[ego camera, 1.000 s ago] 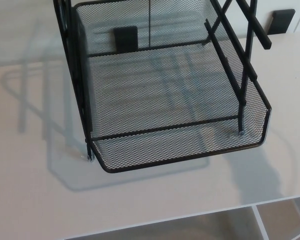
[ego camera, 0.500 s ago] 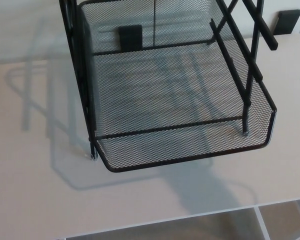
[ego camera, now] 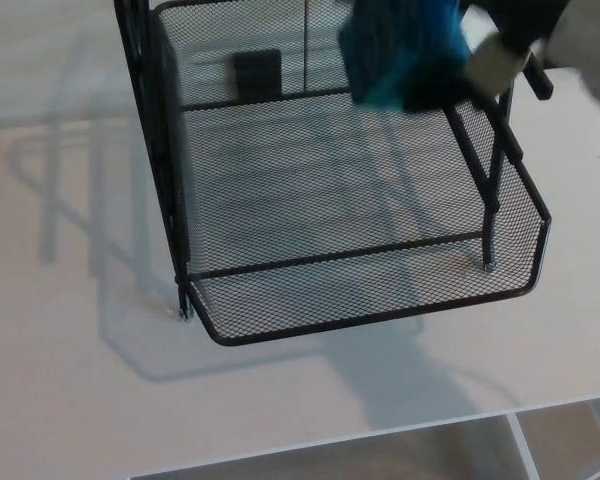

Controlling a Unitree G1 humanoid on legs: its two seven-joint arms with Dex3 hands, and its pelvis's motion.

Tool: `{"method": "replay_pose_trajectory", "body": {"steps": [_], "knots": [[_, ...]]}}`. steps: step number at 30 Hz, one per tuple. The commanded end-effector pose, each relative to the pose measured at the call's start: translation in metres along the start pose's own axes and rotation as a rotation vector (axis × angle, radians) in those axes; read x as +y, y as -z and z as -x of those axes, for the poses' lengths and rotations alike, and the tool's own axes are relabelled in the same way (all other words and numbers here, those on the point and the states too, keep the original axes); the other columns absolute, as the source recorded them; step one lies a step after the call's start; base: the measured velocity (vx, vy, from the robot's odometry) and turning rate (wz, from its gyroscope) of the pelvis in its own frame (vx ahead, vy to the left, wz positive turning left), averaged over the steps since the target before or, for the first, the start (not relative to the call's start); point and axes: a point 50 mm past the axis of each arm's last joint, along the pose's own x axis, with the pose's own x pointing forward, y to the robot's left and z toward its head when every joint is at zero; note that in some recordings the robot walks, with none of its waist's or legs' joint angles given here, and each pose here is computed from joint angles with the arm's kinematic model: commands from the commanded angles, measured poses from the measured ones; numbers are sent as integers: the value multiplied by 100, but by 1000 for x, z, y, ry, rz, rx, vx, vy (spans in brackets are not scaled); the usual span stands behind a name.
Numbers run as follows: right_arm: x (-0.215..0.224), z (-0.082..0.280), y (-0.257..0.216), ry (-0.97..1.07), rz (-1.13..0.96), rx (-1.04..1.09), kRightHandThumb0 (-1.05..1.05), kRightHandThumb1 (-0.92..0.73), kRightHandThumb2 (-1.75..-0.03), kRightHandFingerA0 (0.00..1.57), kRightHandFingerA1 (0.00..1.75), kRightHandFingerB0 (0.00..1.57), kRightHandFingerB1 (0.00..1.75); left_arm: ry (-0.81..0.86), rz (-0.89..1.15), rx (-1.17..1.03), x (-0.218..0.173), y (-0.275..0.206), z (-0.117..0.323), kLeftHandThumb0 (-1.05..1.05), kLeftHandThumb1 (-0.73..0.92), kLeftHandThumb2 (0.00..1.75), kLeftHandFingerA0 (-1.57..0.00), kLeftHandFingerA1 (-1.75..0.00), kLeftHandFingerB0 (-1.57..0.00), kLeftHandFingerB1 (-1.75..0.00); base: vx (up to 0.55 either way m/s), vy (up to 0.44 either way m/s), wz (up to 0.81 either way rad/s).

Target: The robot walks towards a desk on which a file tray is kept in the middle and a cube is kept to its right. The robot lifts the cube using its right hand and places it on the file tray.

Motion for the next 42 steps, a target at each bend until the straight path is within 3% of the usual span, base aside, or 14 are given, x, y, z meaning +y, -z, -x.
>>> {"method": "replay_pose_trajectory", "body": {"steps": [1,4,8,9,10,12,14,15,17,18,21,26,41,42], "knots": [[63,-2,8,-342,33,71,-25,-67,-86,103,127,88,85,-30,-18,-36,10,-2,3,-93,70,120,-18,-68,-25,-67,0,0,0],[67,-3,5,-359,4,71,-24,-68,-91,103,124,87,88,-24,-34,-54,11,-6,3,-92,92,68,-17,-77,-21,-66,0,0,0],[73,-3,2,-374,-1,68,-23,-64,-94,103,126,87,87,-33,-59,-43,11,-6,4,-94,91,68,-20,-76,-24,-65,0,0,0],[79,-3,0,-389,6,64,-23,-63,-94,102,130,86,84,-31,-43,-39,11,-5,3,-94,69,120,-18,-68,-27,-67,0,0,0],[82,-2,0,-395,5,59,-23,-62,-91,101,129,85,84,-30,-24,-40,11,-4,3,-96,90,67,-20,-79,-22,-67,0,0,0],[85,0,-1,-393,15,52,-25,-69,-77,100,124,78,70,-44,-92,-27,11,-5,3,-90,69,119,-25,-71,-26,-66,0,0,0],[84,3,0,-333,69,15,-44,-71,-60,53,86,24,43,-38,-50,-27,11,-6,3,-97,90,67,-22,-80,-25,-68,0,0,0],[83,2,0,-331,75,17,-52,-69,-62,17,59,7,31,-39,-48,-25,11,-5,2,-94,68,121,-21,-70,-28,-68,0,0,0],[82,2,1,-336,80,21,-52,-69,-62,17,59,7,31,-40,-46,-22,10,-4,2,-94,68,121,-21,-70,-28,-68,0,0,0],[74,-1,0,-347,126,57,-68,-59,-76,0,0,2,8,-37,-40,-31,9,-3,2,-93,70,120,-24,-71,-28,-67,0,0,0],[62,-2,-2,-243,199,49,-97,-54,-83,0,16,0,6,-36,11,-19,9,-1,2,-95,88,67,-22,-83,-22,-65,0,0,0],[36,-1,-7,-170,213,52,-96,-57,-92,0,15,0,3,-12,-10,-28,8,1,3,-93,68,118,-13,-65,-24,-65,0,0,0],[-107,73,-9,36,133,69,-95,-57,-85,0,7,0,2,-13,-69,-31,7,3,4,-93,70,122,-20,-69,-30,-69,0,0,0],[-117,85,-5,77,117,67,-90,-55,-85,0,11,0,10,-14,-71,-32,7,3,4,-96,92,69,-21,-76,-25,-67,0,0,0]]}}
